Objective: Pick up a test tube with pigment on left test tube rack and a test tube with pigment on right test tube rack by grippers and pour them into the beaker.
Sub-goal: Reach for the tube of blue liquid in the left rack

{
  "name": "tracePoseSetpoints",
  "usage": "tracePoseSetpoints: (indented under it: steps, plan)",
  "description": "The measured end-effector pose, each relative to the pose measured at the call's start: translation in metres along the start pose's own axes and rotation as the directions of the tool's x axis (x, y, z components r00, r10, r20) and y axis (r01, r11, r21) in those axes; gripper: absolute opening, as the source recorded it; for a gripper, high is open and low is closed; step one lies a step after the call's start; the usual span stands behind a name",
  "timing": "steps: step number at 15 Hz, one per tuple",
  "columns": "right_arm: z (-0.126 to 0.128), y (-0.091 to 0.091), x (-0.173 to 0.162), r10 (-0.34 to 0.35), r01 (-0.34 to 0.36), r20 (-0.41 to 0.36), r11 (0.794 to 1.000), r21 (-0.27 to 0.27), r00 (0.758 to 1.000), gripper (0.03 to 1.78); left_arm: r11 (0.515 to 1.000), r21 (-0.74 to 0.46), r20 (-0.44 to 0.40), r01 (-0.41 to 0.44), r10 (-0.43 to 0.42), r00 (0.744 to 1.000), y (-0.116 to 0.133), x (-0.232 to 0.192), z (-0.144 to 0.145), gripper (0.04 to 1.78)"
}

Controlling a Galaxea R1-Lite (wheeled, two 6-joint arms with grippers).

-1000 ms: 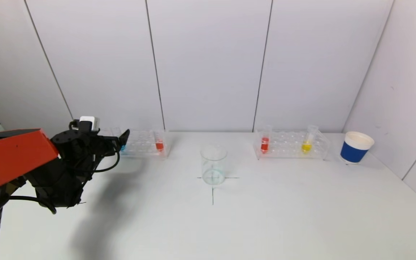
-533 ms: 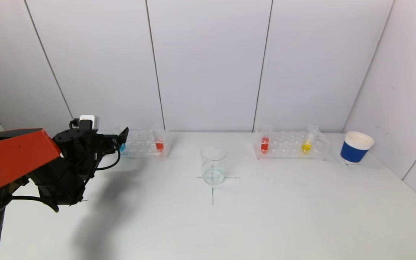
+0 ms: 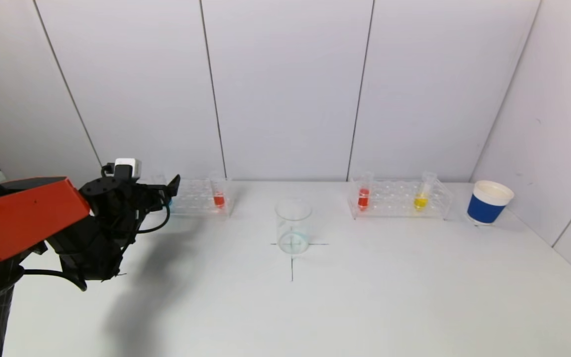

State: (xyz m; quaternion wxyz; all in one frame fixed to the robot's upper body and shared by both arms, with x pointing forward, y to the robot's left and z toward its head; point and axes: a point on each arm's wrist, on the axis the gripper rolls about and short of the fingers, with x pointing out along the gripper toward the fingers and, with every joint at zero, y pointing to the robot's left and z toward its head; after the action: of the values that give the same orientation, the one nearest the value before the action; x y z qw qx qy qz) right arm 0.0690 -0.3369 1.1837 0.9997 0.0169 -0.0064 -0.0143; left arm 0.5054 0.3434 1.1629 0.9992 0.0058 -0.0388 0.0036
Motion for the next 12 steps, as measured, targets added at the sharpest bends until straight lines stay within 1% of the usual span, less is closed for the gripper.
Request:
tracePoseSetpoints:
  steps: [12]
  plan:
    - [0.0000, 0.0000, 0.0000, 0.000, 0.000, 0.000, 1.000, 0.000, 1.000, 1.71, 1.000, -0.001, -0.005, 0.002, -0.002, 1.000, -0.0015, 0.0042, -0.0042, 1.76]
